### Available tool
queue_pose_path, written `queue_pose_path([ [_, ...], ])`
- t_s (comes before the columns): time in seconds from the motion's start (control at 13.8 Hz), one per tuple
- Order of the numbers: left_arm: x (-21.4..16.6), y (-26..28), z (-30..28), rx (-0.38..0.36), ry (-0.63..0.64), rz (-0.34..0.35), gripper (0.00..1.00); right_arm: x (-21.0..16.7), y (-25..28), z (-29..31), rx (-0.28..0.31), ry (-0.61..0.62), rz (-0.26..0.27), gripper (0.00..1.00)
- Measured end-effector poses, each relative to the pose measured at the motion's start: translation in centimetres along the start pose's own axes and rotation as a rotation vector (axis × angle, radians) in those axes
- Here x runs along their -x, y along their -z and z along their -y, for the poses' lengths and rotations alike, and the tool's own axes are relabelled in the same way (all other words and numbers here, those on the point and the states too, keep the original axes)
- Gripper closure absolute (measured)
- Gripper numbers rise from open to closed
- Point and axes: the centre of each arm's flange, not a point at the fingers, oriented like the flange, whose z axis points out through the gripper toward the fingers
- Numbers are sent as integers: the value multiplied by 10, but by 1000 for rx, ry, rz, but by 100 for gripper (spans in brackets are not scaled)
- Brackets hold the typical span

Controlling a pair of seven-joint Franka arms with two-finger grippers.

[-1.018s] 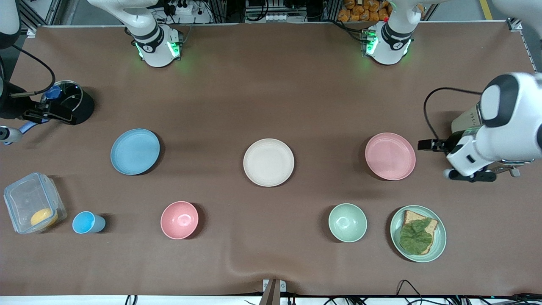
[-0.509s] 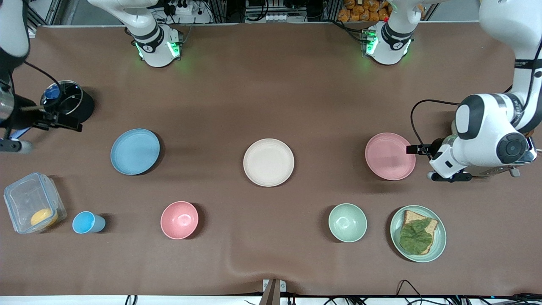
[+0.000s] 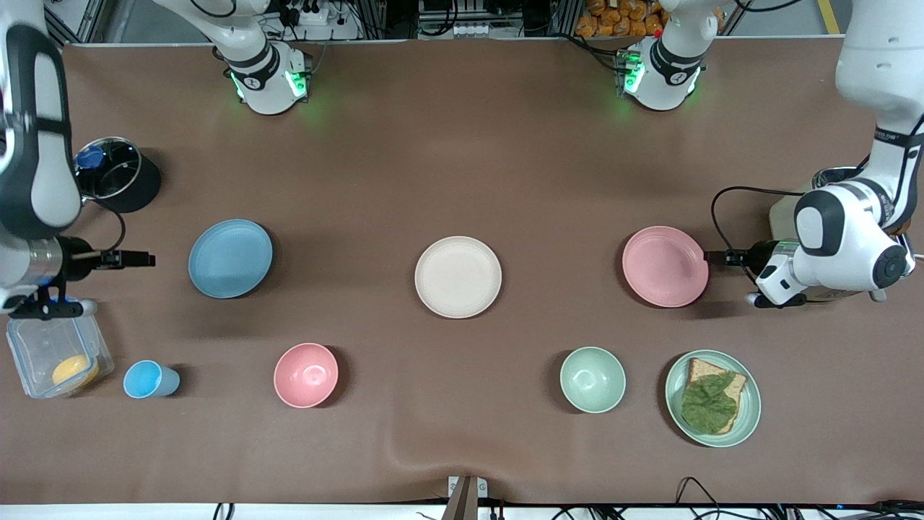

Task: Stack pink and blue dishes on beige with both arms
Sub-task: 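Lower the left gripper to the pink plate while the right gripper reaches blue, then grip the pink plate with the left gripper while the right gripper grips blue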

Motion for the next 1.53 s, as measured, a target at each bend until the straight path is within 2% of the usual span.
queue_pose_path([
  [0.22,-3,-1,-13,3,-17,-1,67,-12,-67,-39,-65,57,-17,0],
  [0.29,-4,-1,-16,2,-22,-2,71,-16,-92,-44,-83,77,-14,0],
  [0.36,-4,-1,-17,1,-23,-1,71,-19,-116,-45,-102,91,-1,0],
  [0.51,-4,-3,-17,2,-23,1,82,-24,-154,-42,-151,118,29,0],
  [0.65,-5,-6,-16,5,-21,8,82,-27,-177,-38,-180,142,51,0],
  [0.95,-7,-15,-12,10,-14,21,83,-29,-190,-35,-195,172,67,0],
  [1.02,-8,-15,-12,10,-14,20,88,-29,-189,-35,-197,175,70,7],
  [1.09,-9,-13,-13,12,-16,17,96,-28,-189,-34,-201,177,77,20],
  [1.31,-12,-6,-18,10,-25,7,96,-27,-190,-35,-208,227,79,50],
  [1.53,-15,15,-27,22,-42,36,96,-27,-187,-37,-214,261,77,81],
])
